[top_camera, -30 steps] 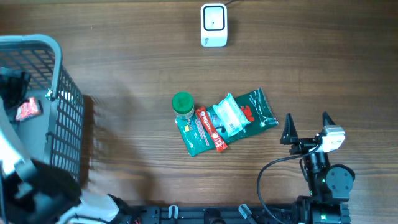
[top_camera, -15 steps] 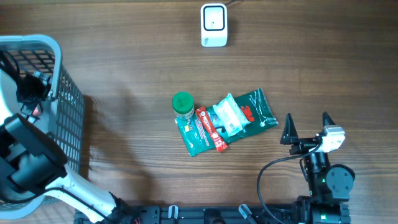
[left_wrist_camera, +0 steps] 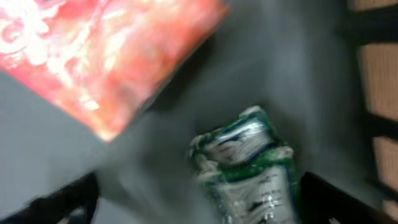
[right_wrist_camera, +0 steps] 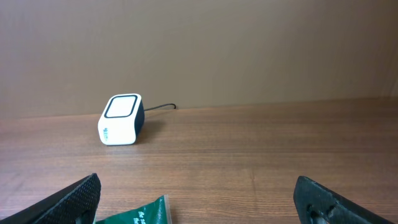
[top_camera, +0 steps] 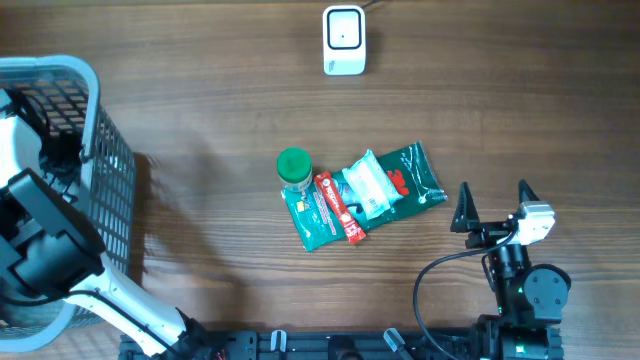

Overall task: Scan the item barcode
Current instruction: 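Reach left gripper into basket and grasp small green box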

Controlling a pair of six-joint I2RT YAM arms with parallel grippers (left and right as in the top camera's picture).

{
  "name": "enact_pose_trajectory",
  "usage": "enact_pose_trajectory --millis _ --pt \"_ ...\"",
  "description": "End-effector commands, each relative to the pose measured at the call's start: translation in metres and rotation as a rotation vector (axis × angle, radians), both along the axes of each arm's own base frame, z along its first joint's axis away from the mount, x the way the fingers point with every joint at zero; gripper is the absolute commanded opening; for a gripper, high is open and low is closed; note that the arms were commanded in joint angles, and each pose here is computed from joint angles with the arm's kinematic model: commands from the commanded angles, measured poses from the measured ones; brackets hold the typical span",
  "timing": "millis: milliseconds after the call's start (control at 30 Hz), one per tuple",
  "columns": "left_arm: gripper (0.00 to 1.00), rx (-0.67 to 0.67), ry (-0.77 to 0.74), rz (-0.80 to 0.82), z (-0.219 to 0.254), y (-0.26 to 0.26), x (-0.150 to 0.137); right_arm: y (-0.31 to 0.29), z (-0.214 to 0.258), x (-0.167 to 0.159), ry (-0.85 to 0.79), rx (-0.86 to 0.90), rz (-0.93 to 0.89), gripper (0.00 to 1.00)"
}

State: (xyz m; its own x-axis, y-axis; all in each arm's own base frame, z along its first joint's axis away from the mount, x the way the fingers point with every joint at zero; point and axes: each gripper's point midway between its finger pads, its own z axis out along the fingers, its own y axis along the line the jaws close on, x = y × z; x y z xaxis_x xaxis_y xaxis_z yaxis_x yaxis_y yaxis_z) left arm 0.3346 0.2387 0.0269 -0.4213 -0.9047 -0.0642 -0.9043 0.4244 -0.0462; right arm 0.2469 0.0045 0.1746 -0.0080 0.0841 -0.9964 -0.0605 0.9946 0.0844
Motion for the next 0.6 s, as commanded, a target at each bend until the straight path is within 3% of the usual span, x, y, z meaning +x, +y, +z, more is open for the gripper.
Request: enact_pose_trajectory --millis 0,100,167,467,567 --pt "0.85 0.016 0.178 0.062 -0.021 -0.002 -0.038 -0.001 0.001 0.0 -0.006 -0.006 -0.005 1.0" --pt "0.43 0.034 0.24 0.097 -0.019 -0.002 -0.052 -0.001 0.001 0.0 -0.006 -0.006 -0.005 1.0" --pt "0.22 0.022 0.252 0.125 -0.018 -0.005 -0.055 -0.001 0.001 0.0 -0.006 -0.006 -0.005 1.0" --pt "0.18 0.034 0.225 0.143 0.002 -0.005 -0.055 -0.001 0.001 0.0 -0.006 -0.006 -0.005 1.0" --pt "0.21 0.114 0.106 0.154 0.052 0.008 -0.039 -0.001 0.0 0.0 -0.003 -0.006 -0.005 1.0"
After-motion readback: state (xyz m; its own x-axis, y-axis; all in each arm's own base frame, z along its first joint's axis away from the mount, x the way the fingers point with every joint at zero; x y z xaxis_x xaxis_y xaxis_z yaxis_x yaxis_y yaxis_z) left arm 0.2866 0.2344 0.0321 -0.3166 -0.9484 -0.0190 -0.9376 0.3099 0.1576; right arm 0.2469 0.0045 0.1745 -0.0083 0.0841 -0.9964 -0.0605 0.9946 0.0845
